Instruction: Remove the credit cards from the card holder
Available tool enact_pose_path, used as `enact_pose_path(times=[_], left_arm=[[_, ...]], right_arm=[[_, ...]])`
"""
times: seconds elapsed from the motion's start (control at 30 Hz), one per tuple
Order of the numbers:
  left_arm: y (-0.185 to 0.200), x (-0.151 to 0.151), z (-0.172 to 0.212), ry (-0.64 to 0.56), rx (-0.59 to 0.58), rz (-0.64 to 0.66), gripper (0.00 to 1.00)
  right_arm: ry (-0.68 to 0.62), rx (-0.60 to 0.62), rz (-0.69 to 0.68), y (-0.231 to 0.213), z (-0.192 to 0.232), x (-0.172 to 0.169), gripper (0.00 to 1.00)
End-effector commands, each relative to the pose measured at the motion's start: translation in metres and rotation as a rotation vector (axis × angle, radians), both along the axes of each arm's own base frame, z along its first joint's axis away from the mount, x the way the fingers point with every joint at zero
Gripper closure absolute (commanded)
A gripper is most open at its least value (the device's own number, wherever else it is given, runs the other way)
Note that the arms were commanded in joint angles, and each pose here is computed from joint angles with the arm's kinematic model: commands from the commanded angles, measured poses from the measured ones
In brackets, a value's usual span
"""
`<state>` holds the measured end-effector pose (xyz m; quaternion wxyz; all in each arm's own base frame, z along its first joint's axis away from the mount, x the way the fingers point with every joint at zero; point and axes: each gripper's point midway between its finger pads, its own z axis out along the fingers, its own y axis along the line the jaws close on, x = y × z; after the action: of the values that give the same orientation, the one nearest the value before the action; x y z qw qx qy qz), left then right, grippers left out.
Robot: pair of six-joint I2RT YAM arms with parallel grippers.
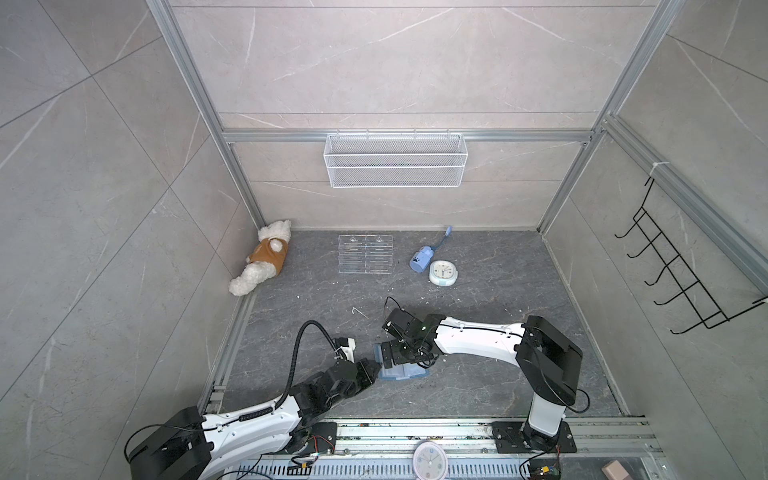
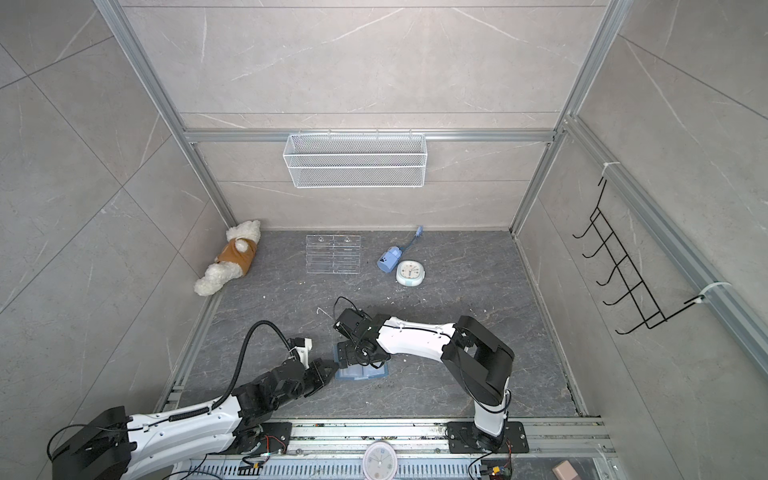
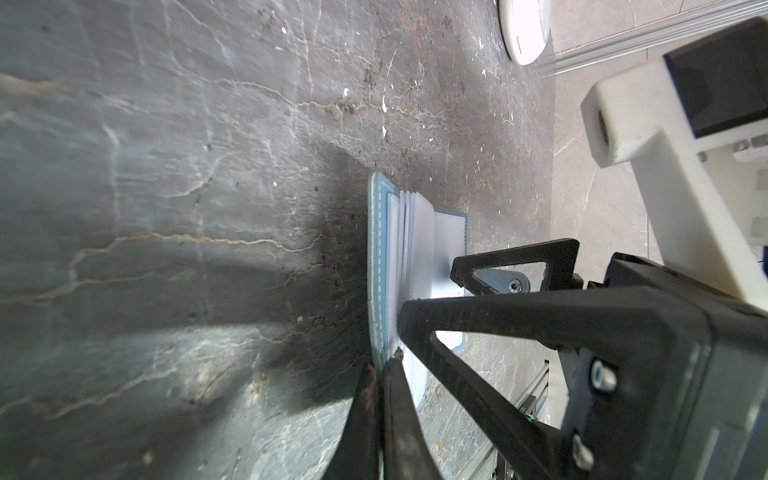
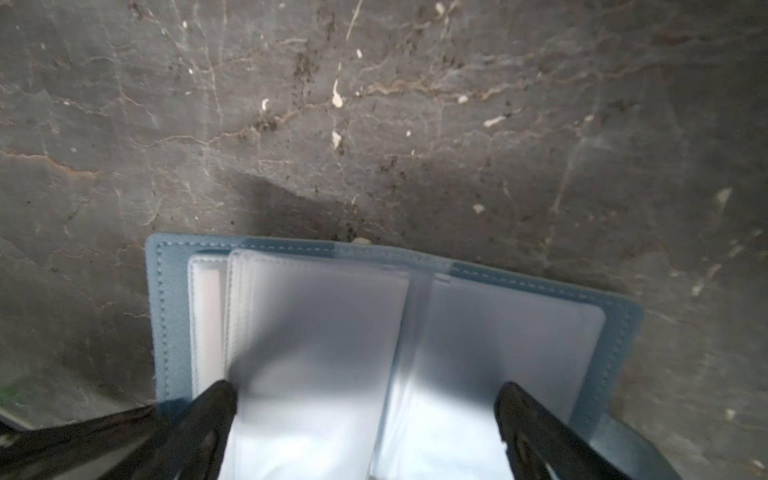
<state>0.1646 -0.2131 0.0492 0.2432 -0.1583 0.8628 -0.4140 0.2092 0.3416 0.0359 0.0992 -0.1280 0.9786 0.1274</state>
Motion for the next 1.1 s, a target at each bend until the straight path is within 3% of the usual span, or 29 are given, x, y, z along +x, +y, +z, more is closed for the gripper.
enact_pose_path(times=[0.0,0.57,0.87,0.93,1.07], left_arm=[[0.002,0.005,0.006,-0.021,-0.019,0.033,1.0],[0.002,0.005,0.006,-0.02,-0.02,0.035,1.0],[0.001,0.005,0.007,-0.023,-0.02,0.03,1.0],[0.001,0.005,0.007,-0.023,-0.02,0.031,1.0],[0.001,0.005,0.008,-0.027,-0.019,0.032,1.0]], right_arm=[[-0.015,-0.096,-0.04,-0.027,-0.005,0.0,0.01],[-0.039,-0.109,-0.088,-0.053,0.007,0.005,0.02],[-0.084,-0.231,-0.247,-0.145,0.016,0.008,0.02],[-0.113,-0.211,-0.251,-0.15,0.03,0.007,0.02],[-0.141,-0.018,-0.157,-0.1,0.052,0.001,0.02]])
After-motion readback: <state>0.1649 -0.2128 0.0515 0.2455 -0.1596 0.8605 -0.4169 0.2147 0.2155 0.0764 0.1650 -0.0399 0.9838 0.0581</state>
